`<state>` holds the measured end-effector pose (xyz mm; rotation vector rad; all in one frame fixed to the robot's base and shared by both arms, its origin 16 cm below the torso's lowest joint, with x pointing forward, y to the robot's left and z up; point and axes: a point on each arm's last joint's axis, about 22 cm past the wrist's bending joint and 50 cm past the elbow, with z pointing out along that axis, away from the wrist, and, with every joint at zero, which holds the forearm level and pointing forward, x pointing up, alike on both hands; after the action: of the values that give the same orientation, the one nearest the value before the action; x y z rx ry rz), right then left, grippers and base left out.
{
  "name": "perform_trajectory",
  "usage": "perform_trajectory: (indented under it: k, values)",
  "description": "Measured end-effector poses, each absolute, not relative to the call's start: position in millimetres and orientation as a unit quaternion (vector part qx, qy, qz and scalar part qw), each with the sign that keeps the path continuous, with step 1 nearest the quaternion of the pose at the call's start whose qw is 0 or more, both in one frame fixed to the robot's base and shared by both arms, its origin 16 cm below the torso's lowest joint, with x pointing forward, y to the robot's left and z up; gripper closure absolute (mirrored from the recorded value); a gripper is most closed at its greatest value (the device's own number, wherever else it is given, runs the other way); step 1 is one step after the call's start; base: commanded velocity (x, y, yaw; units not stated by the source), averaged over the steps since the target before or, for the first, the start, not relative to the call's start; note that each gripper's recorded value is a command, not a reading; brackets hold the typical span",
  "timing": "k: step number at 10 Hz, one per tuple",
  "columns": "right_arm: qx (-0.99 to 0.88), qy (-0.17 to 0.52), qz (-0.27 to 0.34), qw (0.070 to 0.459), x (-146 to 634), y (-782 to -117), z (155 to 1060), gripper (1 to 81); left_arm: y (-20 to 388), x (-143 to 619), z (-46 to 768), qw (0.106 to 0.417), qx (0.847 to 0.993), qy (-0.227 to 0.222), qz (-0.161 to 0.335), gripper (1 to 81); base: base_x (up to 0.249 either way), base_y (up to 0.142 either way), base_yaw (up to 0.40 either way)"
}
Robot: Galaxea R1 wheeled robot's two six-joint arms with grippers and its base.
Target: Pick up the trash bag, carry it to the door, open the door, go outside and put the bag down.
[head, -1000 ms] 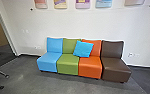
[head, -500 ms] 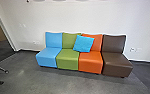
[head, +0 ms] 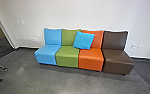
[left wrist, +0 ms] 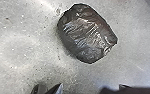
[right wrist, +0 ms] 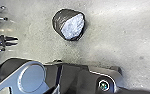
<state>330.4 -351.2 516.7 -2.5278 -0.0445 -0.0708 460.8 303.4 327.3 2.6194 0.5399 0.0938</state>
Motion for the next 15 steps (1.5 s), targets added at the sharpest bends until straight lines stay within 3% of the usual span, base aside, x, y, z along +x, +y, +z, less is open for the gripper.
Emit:
perform_trajectory:
  k: [6,15]
  values:
    - [-0.950,-0.022,-0.053,0.306,349.1,-347.4,476.2,1.0,280.4,512.4,308.8,0.266,0.941,0.203,0.053,1.0,0.000,0.000,0.000]
    - [-0.954,0.006,0.020,0.300,341.7,-357.1,357.1,1.0,291.8,550.7,206.5,0.264,0.945,0.193,-0.012,1.0,0.000,0.000,0.000]
